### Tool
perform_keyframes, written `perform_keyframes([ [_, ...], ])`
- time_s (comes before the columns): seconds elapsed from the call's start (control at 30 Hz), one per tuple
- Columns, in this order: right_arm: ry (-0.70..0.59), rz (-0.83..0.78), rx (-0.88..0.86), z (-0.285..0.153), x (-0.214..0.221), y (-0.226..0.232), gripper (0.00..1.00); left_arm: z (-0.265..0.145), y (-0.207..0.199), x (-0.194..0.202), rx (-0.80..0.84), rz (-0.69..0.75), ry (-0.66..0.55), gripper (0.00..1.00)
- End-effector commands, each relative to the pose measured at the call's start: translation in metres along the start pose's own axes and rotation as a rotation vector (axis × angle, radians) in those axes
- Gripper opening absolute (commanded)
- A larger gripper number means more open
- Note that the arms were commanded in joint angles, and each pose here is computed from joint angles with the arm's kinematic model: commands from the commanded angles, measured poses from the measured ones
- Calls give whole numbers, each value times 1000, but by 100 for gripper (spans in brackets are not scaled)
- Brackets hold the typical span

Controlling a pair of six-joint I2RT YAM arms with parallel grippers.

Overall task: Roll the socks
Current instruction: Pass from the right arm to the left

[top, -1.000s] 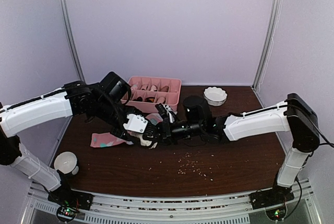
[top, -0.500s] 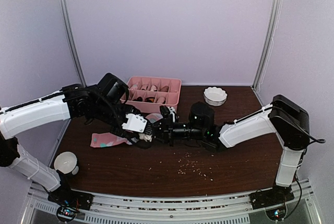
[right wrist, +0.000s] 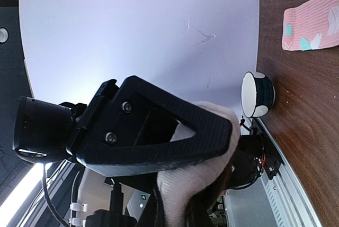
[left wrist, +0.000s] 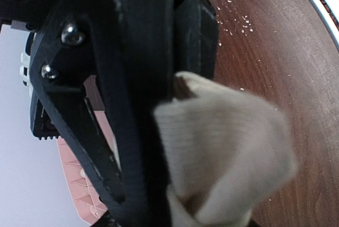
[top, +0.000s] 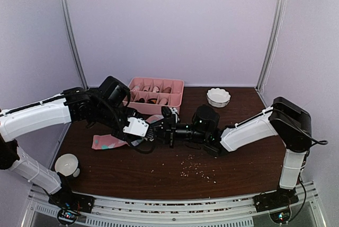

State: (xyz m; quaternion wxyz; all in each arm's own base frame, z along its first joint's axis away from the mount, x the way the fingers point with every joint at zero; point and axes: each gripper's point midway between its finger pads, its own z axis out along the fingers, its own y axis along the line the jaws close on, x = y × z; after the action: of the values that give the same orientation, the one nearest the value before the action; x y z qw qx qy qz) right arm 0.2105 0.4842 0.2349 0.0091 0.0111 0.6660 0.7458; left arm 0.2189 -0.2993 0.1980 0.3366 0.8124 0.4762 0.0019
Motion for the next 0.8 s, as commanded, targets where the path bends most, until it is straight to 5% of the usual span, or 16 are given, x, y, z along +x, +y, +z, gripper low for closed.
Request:
perform_keyframes([
  [0.0,-26,-20,-120,2,0,27,0,6,11,5,-66,7,29,46],
  [0.33,-35,29,-81,2,3,8,4,-6,30,-2,-120,-60,20,1],
  [0.4,-39,-5,-70,0,1,9,25,-7,24,-5,-85,-78,0,0],
  [0.43,-37,-29,-62,-1,1,10,47,-8,20,-8,-60,-96,-18,0],
  [0.47,-41,-68,-52,-4,-1,12,83,-10,15,-12,-28,-117,-41,0],
  [0.5,-40,-118,-35,-6,-1,13,98,-13,11,-17,10,-142,-69,0],
  [0.77,-157,-612,502,-68,-29,-6,99,-48,13,-51,251,-487,-343,0],
])
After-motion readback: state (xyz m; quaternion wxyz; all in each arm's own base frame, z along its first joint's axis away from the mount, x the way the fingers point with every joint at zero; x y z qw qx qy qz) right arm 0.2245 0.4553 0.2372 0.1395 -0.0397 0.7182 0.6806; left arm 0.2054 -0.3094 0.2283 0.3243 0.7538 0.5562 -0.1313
